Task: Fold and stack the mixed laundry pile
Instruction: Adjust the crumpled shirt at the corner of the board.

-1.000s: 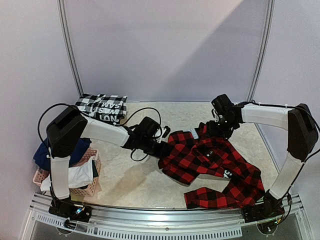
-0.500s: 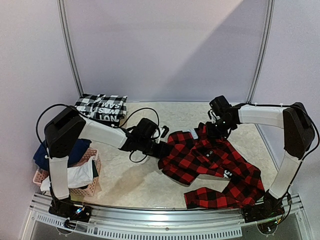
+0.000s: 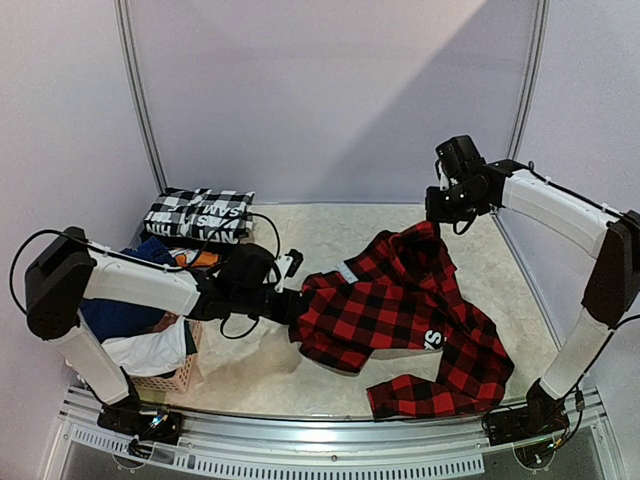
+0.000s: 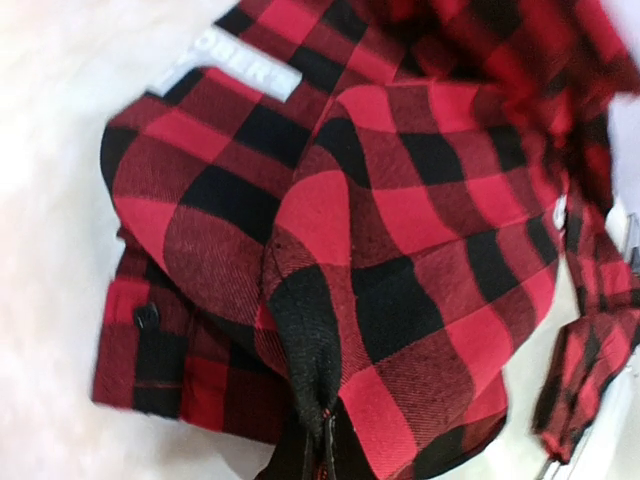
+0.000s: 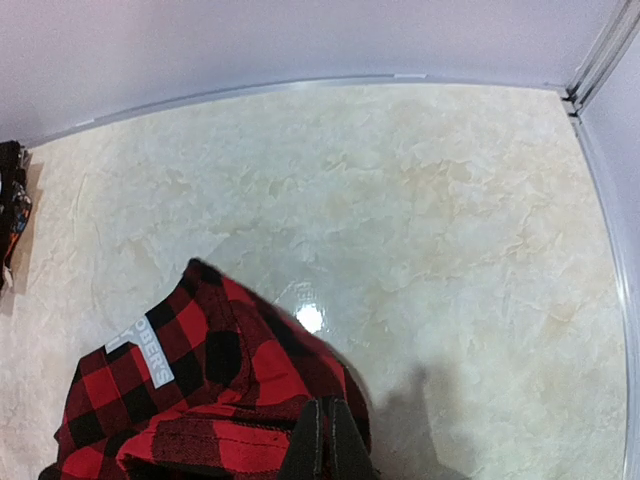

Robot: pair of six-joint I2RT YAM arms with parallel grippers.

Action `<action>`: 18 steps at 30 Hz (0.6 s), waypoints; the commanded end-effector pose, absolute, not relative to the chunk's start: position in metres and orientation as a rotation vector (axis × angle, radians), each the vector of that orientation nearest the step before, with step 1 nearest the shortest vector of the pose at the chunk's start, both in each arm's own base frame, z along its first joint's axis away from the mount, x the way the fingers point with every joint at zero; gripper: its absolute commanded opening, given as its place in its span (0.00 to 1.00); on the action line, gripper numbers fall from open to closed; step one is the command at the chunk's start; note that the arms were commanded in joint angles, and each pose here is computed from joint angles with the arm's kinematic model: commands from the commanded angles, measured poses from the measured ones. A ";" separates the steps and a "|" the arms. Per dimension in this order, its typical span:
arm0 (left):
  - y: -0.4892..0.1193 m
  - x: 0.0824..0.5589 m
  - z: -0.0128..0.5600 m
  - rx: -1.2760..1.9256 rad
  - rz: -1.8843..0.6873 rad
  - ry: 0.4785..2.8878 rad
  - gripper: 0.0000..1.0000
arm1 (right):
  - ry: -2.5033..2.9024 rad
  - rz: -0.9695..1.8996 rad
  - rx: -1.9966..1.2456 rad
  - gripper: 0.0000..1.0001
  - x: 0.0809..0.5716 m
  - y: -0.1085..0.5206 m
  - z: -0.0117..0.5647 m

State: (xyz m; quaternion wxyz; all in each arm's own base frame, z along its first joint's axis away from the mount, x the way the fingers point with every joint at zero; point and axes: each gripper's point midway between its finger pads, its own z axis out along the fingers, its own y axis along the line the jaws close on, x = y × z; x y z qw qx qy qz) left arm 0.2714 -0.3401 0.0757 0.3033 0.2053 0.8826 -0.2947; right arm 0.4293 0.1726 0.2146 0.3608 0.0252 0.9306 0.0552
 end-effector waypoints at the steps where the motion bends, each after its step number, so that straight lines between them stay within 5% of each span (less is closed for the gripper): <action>1: -0.323 0.250 0.059 0.484 -0.661 2.350 0.00 | 2.314 -0.006 0.137 0.00 0.429 0.137 0.251; 18: -0.266 0.207 -0.010 0.400 -0.315 2.512 0.00 | 2.153 -0.115 0.378 0.00 0.419 0.063 0.293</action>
